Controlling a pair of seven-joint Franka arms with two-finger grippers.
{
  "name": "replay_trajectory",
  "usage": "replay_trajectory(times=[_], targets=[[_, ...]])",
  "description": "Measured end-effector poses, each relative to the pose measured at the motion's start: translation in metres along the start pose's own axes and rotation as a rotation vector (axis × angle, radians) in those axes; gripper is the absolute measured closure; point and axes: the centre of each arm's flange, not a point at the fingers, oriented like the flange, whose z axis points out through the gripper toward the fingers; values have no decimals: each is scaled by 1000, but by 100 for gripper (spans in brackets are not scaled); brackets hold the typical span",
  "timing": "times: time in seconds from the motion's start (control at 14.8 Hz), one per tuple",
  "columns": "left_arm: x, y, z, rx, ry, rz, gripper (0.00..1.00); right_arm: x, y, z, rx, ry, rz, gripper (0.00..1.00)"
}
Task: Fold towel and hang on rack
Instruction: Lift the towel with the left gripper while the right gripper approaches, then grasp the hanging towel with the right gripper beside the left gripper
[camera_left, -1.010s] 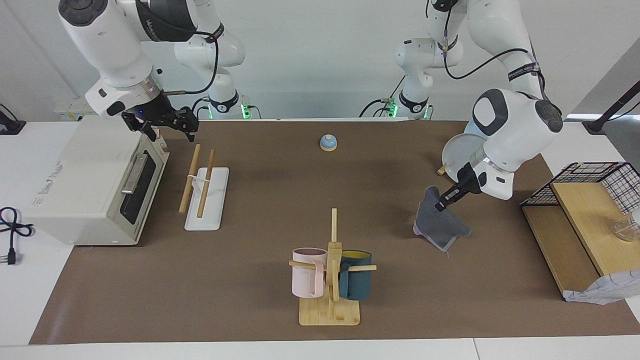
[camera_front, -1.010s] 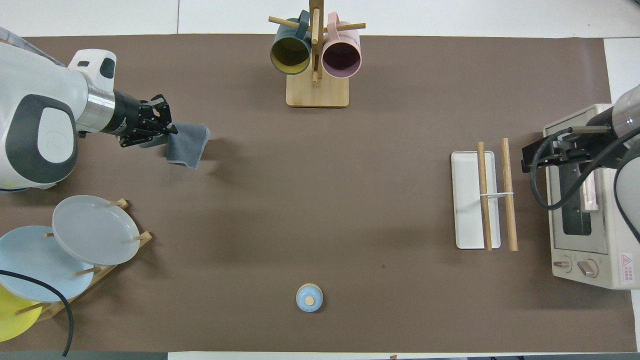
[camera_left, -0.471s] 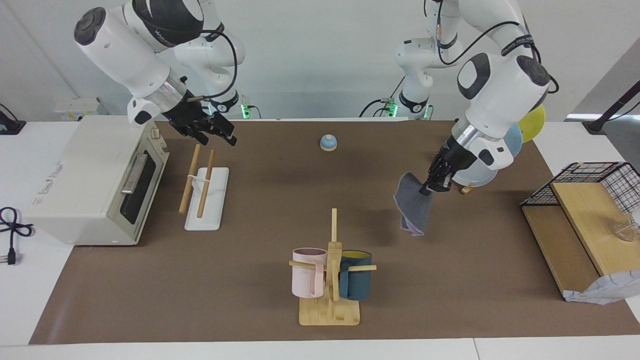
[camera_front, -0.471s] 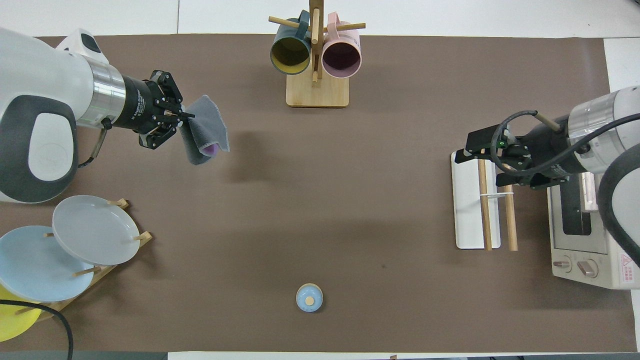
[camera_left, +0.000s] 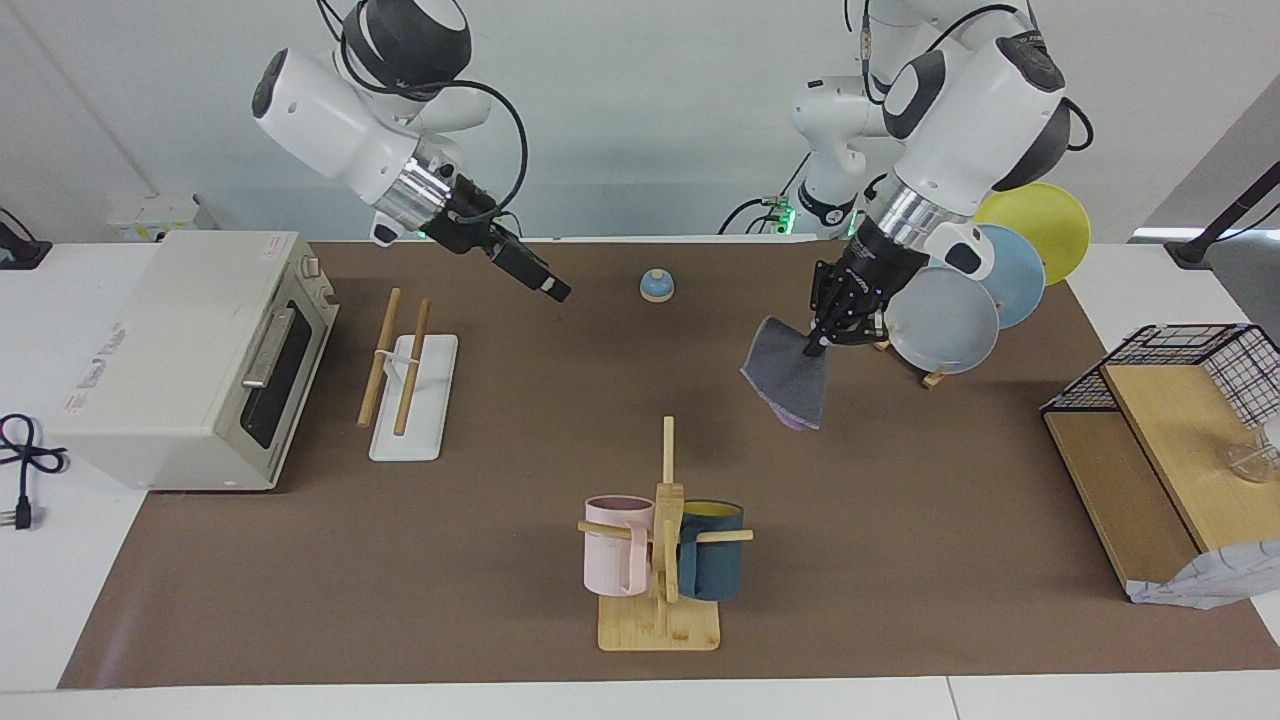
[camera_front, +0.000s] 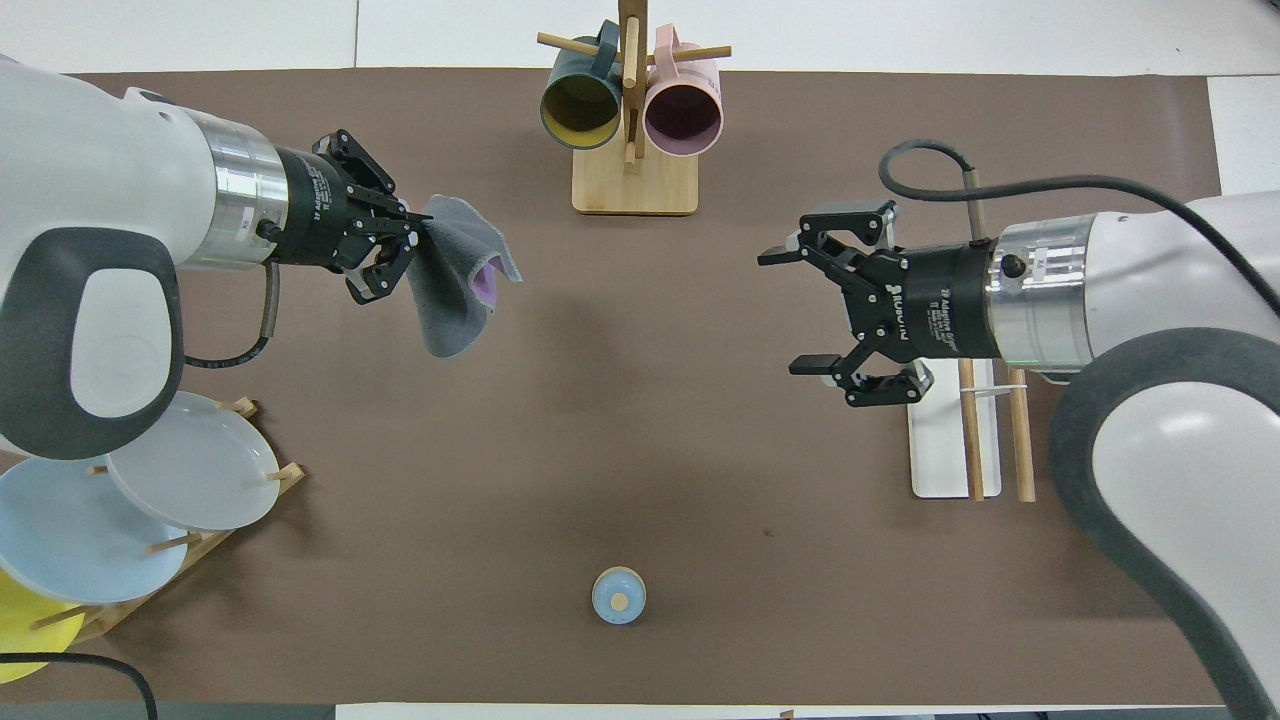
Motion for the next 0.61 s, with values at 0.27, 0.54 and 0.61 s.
replay_trajectory(times=[0.27,0.54,0.61], targets=[[-39,-27,8,5,-36,-251,98,-22,5,50,79,-57,189,0],[-56,-40,13,6,-52,-303,98,-36,7,95,114,-56,215,0],[-57,-42,14,7,-52,-310,98,-40,8,102,123,-54,219,0]])
